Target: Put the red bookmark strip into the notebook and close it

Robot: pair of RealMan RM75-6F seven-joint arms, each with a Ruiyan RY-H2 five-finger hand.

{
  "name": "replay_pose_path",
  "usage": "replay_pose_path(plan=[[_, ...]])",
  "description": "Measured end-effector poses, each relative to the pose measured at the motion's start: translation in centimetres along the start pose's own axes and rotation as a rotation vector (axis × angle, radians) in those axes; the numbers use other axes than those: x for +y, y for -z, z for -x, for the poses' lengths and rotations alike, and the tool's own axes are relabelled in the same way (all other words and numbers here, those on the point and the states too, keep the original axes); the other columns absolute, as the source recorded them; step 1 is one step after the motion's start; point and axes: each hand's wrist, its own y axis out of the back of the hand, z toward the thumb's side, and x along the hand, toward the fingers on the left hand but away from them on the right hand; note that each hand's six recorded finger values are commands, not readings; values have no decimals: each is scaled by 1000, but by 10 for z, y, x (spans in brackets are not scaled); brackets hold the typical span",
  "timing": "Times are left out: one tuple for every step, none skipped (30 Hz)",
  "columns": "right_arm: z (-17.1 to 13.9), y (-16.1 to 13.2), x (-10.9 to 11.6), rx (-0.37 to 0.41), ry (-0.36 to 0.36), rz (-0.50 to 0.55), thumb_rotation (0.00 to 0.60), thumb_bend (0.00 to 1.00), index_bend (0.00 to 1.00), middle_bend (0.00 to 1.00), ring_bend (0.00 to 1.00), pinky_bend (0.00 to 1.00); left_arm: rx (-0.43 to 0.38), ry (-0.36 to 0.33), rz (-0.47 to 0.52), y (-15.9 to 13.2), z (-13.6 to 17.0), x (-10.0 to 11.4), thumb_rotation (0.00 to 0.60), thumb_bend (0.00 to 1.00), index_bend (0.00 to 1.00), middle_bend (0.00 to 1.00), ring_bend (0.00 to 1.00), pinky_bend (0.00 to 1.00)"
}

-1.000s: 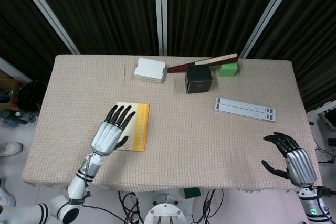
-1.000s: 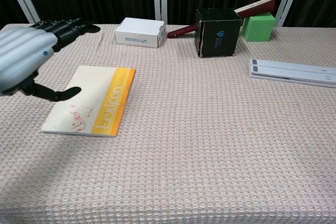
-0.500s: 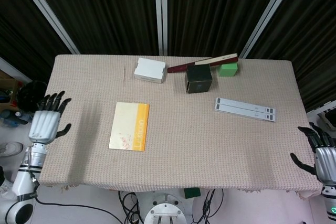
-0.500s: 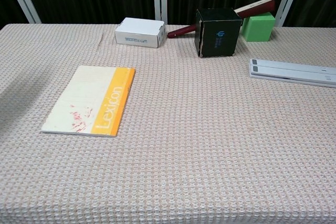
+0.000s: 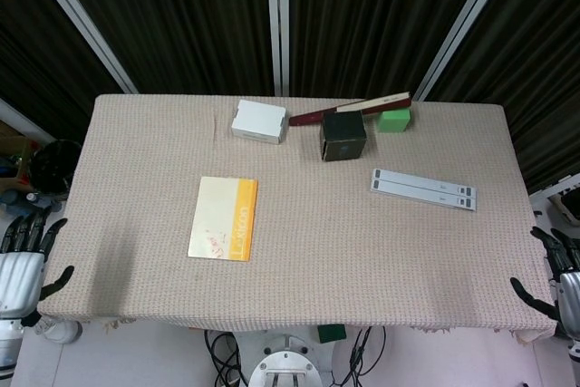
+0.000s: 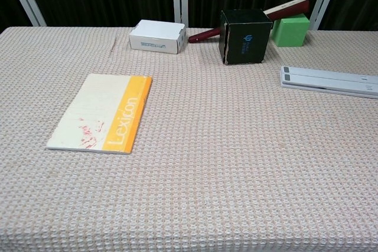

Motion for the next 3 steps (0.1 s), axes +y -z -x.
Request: replay_pose_path(plan=[[-1, -1, -1, 5, -3, 9, 600, 178, 110, 187, 103, 185, 0, -7, 5, -1, 5, 1, 600, 190, 167, 31, 0, 70], [-1, -3, -1, 14, -10, 21, 600, 179, 110, 188, 103, 184, -1, -9, 9, -2, 10, 2, 600, 189, 167, 31, 0, 70], [-1, -5, -2, 21, -16, 29, 600, 180, 109, 189, 103, 184, 2, -6, 14, -2, 15, 1, 600, 190, 167, 31, 0, 70]])
